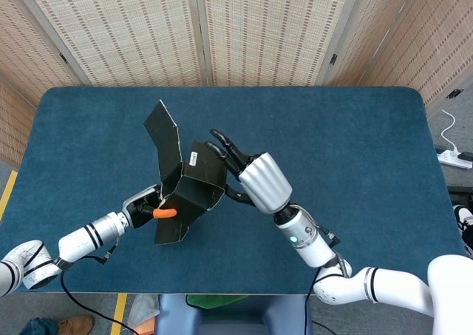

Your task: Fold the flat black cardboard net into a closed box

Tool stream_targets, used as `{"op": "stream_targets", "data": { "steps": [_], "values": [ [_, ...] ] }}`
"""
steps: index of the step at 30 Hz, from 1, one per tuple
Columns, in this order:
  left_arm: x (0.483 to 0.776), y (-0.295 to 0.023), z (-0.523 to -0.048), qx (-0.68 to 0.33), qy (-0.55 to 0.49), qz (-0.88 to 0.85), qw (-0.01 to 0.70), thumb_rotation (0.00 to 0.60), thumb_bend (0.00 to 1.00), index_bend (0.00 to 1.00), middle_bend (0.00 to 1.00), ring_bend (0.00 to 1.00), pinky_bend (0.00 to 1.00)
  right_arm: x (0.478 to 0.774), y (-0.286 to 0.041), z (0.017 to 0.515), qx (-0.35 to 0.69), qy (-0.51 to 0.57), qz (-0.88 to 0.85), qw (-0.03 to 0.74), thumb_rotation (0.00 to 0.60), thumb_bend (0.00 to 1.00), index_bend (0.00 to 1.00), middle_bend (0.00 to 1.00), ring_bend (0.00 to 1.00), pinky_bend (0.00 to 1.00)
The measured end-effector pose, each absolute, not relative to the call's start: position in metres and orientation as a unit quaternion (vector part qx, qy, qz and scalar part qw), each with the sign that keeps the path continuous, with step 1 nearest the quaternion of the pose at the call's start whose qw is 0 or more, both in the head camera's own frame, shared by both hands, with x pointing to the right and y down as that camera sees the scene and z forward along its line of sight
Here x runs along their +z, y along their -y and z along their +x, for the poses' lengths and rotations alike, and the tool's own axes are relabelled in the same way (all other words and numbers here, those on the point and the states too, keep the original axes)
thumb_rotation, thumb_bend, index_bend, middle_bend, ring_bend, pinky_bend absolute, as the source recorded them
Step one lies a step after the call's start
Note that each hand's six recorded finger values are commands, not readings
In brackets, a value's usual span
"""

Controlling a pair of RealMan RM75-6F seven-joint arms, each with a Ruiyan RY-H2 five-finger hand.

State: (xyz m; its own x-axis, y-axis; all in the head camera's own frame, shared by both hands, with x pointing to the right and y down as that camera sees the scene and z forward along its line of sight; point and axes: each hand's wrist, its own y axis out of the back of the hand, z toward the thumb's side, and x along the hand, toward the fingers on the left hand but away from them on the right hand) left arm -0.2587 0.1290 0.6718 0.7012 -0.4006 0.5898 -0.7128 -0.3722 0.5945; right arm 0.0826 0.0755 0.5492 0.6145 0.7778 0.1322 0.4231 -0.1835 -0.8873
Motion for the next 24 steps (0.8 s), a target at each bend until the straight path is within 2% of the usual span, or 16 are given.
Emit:
{"op": "stream_targets", "data": {
  "steps": [8,16,24],
  "values": [
    [0.676,-0.128,-0.260,0.199,0.341,0.833,0.389,0.600,0.16,0.40,0.34,0.54,0.56,0.553,-0.079,0.065,0.181,0.382,-0.752,0.506,0.600,0.00,0.00,0.00,0.66,1.00],
    [0.680,-0.127,-0.266,0.238,0.335,0.860,0.303,0.600,0.16,0.40,0.36,0.54,0.56,0.553,-0.073,0.071,0.191,0.373,-0.750,0.511,0.600,0.00,0.00,0.01,0.66,1.00],
    [0.681,-0.122,-0.264,0.286,0.326,0.876,0.213,0.600,0.16,0.40,0.36,0.54,0.56,0.563,-0.087,0.058,0.197,0.317,-0.748,0.549,0.600,0.00,0.00,0.02,0.66,1.00]
  ]
}}
